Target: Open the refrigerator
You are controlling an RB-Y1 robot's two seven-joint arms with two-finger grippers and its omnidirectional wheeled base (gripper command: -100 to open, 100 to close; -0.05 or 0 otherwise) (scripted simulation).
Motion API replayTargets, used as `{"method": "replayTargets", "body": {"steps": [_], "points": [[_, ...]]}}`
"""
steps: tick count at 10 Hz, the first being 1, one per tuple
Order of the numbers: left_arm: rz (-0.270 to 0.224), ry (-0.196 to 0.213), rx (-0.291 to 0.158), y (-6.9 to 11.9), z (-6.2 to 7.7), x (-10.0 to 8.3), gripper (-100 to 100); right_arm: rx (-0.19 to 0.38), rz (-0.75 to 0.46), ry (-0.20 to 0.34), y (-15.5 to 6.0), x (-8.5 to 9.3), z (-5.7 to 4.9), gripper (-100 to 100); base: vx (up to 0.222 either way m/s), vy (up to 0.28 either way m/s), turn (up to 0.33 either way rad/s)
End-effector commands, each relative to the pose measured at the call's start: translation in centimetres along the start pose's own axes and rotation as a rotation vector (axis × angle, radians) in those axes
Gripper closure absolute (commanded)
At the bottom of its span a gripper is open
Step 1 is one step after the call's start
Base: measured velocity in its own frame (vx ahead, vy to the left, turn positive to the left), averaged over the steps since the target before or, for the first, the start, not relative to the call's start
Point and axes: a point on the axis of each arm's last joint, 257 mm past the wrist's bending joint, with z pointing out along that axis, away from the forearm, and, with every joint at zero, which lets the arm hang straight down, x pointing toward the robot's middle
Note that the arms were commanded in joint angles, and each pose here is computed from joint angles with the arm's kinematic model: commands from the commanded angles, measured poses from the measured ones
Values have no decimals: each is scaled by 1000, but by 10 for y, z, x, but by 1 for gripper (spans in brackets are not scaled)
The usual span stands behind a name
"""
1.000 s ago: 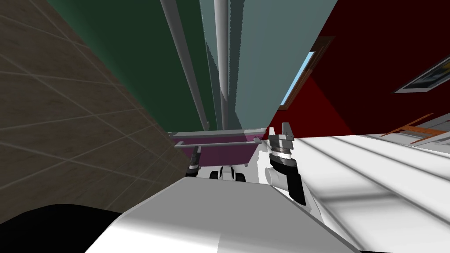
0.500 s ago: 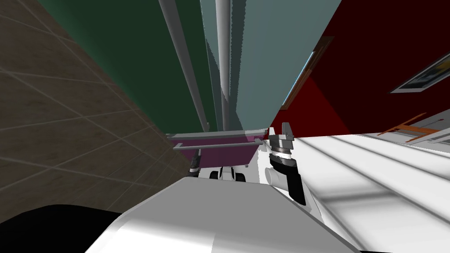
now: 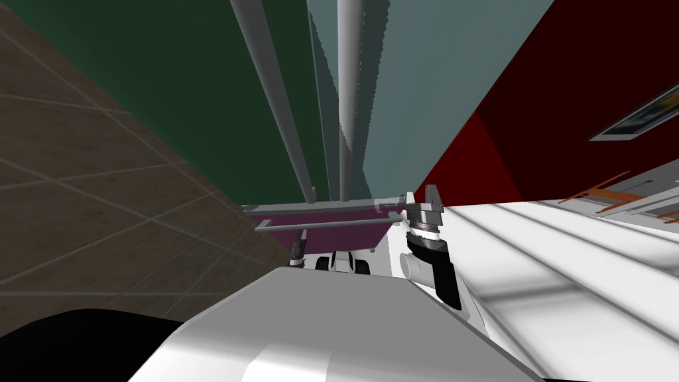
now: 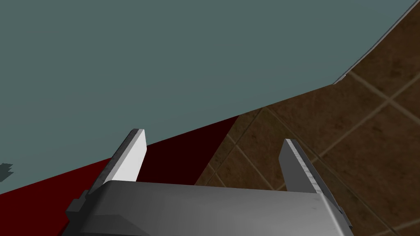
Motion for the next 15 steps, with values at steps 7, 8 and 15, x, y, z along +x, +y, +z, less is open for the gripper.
{"method": "replayTargets", "body": {"steps": [7, 8, 15], "points": [[-31, -18, -5, 4, 33, 10, -100, 0, 0, 0, 0, 0, 0, 0, -10, -1, 9], [-31, -17, -5, 4, 38, 10, -100, 0, 0, 0, 0, 0, 0, 0, -20, -7, 12], [-27, -24, -6, 1, -4, 11, 100, 0, 0, 0, 0, 0, 0, 0, 15, 6, -11]]}}
